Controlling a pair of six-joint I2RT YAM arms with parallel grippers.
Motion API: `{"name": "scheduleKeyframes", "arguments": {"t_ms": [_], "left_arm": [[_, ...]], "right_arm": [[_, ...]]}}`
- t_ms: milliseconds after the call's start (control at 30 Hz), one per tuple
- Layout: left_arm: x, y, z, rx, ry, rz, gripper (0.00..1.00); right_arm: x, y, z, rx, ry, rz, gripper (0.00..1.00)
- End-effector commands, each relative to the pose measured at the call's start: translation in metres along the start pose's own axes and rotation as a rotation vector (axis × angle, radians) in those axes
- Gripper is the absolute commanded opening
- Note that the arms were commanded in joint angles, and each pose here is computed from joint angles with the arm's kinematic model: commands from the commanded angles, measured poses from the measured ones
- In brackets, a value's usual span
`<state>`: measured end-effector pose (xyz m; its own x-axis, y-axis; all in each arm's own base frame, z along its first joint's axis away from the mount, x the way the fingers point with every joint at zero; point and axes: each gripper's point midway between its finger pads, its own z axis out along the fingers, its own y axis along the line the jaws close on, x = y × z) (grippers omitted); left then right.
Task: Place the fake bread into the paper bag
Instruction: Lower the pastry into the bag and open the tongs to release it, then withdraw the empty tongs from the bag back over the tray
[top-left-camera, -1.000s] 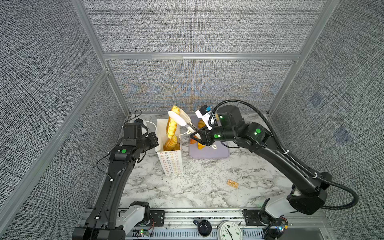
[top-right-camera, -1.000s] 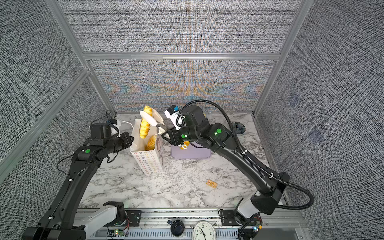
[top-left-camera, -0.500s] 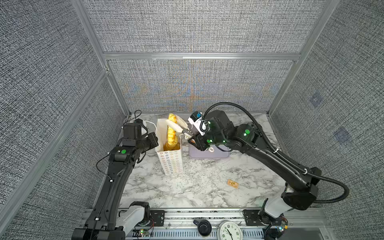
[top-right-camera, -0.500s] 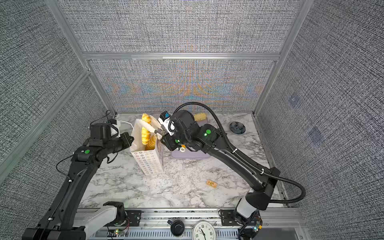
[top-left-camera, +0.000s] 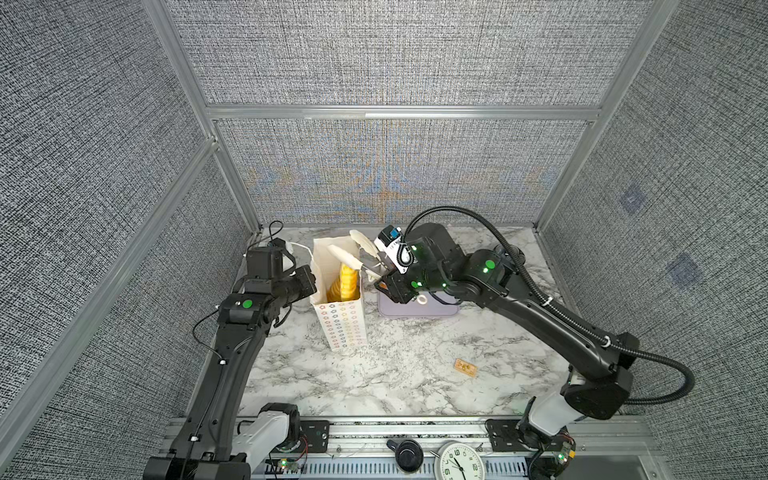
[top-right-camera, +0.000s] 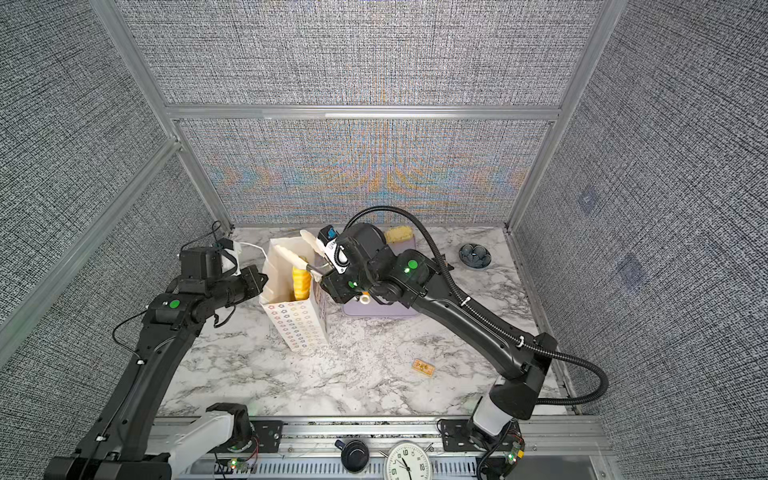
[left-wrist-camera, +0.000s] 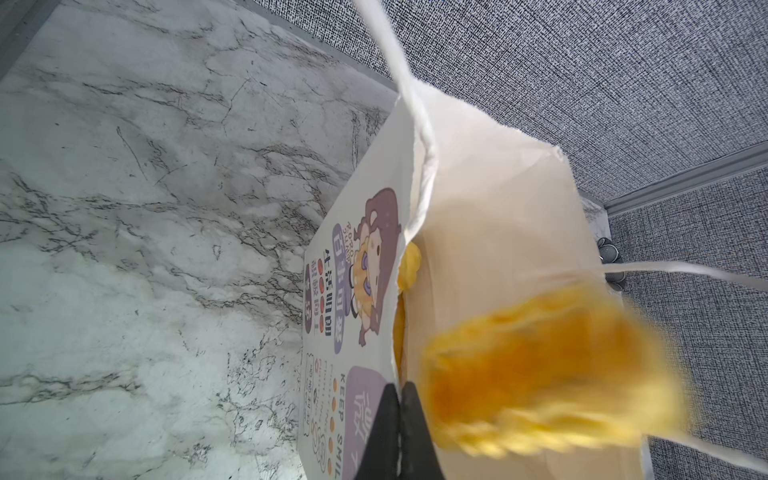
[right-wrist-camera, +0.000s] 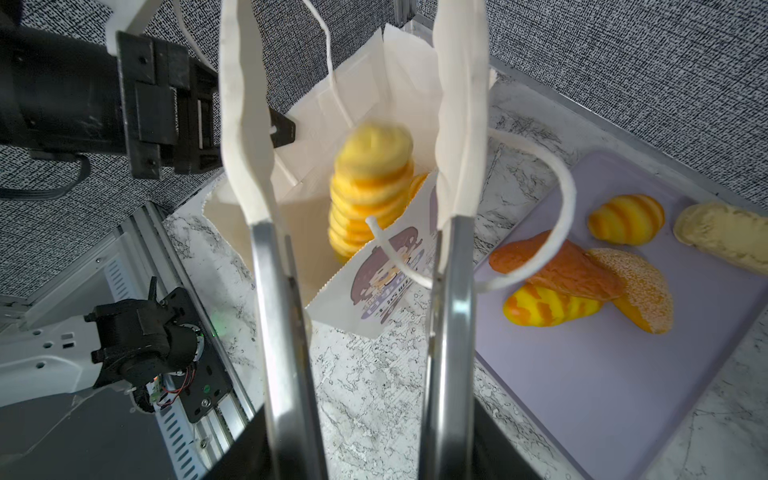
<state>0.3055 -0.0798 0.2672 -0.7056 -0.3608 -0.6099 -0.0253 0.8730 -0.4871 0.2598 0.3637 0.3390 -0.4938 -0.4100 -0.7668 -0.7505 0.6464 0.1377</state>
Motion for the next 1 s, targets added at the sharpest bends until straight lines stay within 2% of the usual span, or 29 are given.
{"name": "scheduleKeyframes", "arguments": {"t_ms": [0,967], "left_arm": [[-0.002,-0.002,-0.001,0.008,-0.007,0.005,0.0],[-0.001,-0.002,-0.001,0.009,-0.008,0.005,0.0]], "right_arm": [[-0.006,-0.001,-0.001,0.006,-0.023,-0.006,0.55],[-0.026,-0.008,-0.03,0.042,-0.134,0.004,0.55]]}}
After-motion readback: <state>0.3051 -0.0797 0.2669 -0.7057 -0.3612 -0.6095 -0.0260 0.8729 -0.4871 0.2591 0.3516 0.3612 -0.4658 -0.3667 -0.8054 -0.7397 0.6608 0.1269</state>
